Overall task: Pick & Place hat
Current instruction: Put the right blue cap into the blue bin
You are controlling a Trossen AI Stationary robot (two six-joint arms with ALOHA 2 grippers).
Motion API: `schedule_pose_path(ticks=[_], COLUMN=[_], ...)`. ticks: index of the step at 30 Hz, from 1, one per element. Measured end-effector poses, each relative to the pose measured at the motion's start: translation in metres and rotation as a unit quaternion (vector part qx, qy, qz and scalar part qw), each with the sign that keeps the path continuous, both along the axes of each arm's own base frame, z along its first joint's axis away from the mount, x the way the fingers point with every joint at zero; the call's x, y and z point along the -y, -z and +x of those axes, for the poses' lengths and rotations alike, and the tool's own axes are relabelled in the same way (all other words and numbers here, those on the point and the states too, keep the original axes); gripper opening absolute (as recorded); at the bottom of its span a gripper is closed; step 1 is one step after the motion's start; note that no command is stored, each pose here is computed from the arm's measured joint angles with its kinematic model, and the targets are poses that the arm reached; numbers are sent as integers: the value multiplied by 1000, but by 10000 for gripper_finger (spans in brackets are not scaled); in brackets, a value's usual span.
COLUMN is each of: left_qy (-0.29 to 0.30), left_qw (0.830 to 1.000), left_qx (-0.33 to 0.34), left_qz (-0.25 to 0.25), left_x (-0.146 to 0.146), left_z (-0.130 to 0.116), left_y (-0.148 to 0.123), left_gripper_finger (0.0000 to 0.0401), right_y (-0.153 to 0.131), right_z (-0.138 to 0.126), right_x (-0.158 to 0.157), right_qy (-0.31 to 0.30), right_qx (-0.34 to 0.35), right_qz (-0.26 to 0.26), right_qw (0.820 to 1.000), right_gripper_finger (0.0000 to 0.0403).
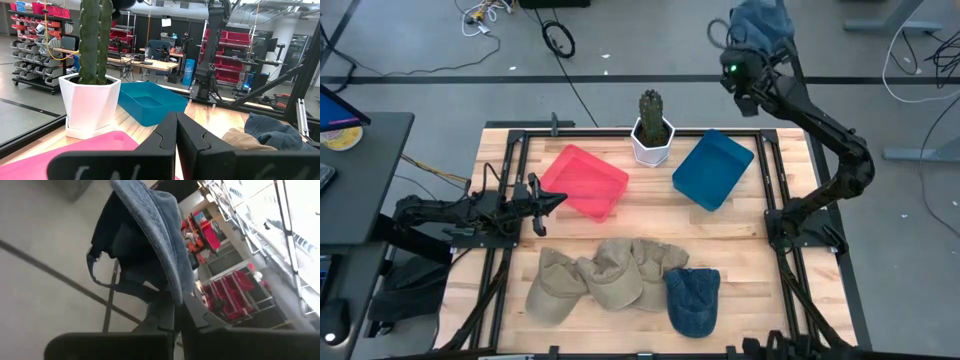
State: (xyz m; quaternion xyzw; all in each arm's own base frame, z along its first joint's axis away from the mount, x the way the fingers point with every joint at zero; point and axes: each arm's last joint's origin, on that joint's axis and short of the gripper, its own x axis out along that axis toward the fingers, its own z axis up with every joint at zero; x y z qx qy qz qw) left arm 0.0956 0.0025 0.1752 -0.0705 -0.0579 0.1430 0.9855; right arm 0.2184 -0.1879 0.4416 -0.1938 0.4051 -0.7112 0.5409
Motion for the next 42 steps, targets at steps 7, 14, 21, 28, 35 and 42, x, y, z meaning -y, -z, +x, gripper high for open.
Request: schedule_pose_path(ticks=[7, 14, 21, 28, 35, 42], left_qy=[0, 0, 0, 0, 0, 0], left_qw=[1000, 1000, 1000, 1000, 1000, 1000], left_qx=[0, 0, 0, 0, 0, 0], left_qz=[0, 0, 0, 0, 0, 0], left_x=[0, 0, 0, 0, 0, 0], left_z=[0, 0, 0, 0, 0, 0], left_y=[0, 0, 0, 0, 0, 0], left_gripper_finger=[5, 5, 5, 5, 5, 5], right_y=[30, 82, 115, 119, 119, 121], right_z=[7, 24, 21, 7, 15, 18], right_x=[-33, -74, -97, -111, -138, -160], right_qy=[-14, -67, -82, -58, -101, -124], right_qx=[-41, -66, -32, 6, 33, 67], right_qz=[38, 64, 112, 159, 173, 218], right_qw=[998, 994, 990, 986, 979, 966], right_gripper_finger=[1, 1, 0, 0, 0, 0])
